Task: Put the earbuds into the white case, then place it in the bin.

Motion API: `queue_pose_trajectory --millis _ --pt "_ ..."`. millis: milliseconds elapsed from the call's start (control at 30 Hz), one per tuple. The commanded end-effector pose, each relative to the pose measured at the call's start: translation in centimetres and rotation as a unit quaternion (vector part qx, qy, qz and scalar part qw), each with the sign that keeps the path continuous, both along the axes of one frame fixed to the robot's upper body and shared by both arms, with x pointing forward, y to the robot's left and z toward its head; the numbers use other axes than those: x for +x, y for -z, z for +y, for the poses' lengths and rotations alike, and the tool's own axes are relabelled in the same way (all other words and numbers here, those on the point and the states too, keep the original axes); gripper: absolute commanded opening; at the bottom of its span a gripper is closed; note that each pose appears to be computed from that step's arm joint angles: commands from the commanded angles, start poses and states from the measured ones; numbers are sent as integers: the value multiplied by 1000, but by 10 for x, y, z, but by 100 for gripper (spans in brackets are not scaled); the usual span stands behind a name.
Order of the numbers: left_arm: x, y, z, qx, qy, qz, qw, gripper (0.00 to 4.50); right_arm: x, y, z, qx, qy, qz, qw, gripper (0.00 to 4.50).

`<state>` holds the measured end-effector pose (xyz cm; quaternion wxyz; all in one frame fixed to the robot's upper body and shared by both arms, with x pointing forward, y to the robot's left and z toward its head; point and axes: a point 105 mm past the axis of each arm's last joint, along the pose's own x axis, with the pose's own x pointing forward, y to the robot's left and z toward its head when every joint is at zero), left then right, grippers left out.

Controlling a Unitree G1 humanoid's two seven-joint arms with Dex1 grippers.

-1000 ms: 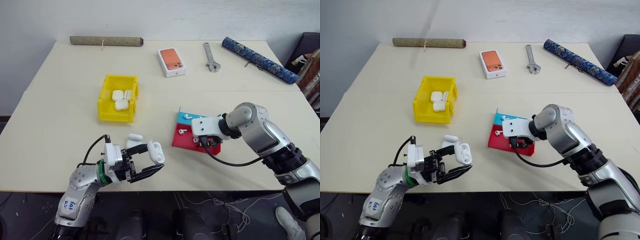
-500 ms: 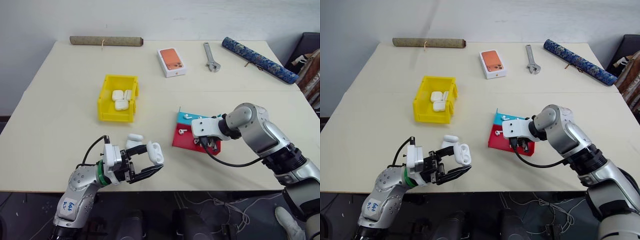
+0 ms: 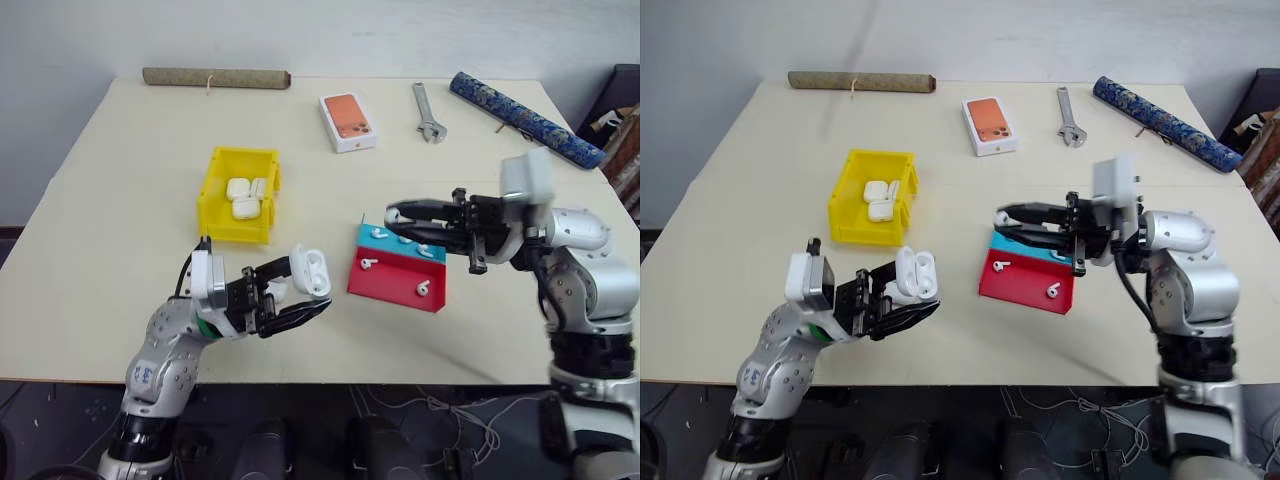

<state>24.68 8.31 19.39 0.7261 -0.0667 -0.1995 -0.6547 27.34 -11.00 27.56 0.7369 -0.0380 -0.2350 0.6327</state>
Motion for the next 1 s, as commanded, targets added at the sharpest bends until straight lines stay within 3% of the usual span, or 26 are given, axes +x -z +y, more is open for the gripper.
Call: queue_pose_trajectory --millis 33,367,1000 --pt "-1 -6 -4 -4 56 6 998 274 -25 -28 16 82 -17 -91 992 45" --pt "2 -21 -11 -6 103 6 995 274 -38 1 53 65 -62 -119 989 45" --pt "-5 -21 -16 -9 102 12 995 274 -25 21 61 18 -58 -99 993 45"
